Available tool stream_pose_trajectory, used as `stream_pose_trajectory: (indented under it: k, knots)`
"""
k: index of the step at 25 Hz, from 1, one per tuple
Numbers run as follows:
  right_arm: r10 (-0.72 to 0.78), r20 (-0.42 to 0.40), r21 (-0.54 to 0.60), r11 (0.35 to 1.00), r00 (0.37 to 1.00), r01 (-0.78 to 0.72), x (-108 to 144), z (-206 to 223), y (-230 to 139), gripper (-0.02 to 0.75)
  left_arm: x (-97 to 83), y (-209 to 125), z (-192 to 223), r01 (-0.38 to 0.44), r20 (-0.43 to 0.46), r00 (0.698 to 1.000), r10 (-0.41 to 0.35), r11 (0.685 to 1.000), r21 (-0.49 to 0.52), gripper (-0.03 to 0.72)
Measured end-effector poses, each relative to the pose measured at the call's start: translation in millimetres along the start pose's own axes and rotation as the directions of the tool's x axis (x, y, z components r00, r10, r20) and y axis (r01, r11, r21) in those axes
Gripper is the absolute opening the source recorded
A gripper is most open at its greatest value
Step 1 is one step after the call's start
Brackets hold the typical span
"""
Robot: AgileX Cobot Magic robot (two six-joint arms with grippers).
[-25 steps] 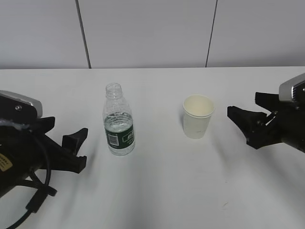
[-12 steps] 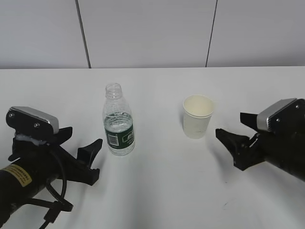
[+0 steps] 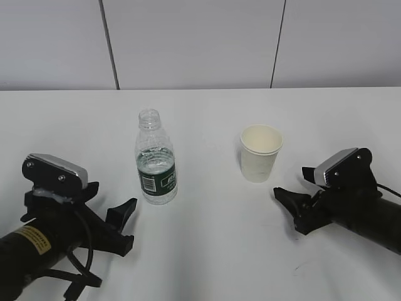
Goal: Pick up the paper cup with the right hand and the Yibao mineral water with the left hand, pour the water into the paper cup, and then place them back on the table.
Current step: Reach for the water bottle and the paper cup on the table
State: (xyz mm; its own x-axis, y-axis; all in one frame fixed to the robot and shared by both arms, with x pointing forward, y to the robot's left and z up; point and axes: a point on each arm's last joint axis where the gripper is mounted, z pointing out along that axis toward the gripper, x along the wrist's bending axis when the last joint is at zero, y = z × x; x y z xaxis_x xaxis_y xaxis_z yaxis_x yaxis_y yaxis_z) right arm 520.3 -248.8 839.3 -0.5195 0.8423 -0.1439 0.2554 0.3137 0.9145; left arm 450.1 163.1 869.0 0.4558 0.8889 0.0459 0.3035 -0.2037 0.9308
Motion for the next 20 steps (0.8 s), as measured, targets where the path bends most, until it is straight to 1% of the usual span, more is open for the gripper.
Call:
stream_pose_trajectory:
  k: [8,10,15,20]
  knots:
    - [-0.007,0.0,-0.067,0.998,1.0,0.007,-10,17,12,0.587,-6.3,4,24,-0.004,0.021,1.0,0.005,0.999,-0.032,0.486]
    - [0.008,-0.016,-0.077,0.997,1.0,-0.009,-11,23,12,0.587,-8.6,2,31,-0.011,0.035,0.999,0.012,1.0,-0.028,0.486]
    - [0.003,-0.083,-0.071,0.997,0.997,-0.009,-9,39,2,0.587,-11.2,5,42,-0.01,0.041,0.999,0.012,0.999,-0.048,0.486]
    - [0.0,-0.084,-0.078,0.997,0.996,-0.007,-12,48,-1,0.587,-15.0,11,49,-0.011,0.067,0.998,0.017,0.997,-0.079,0.486]
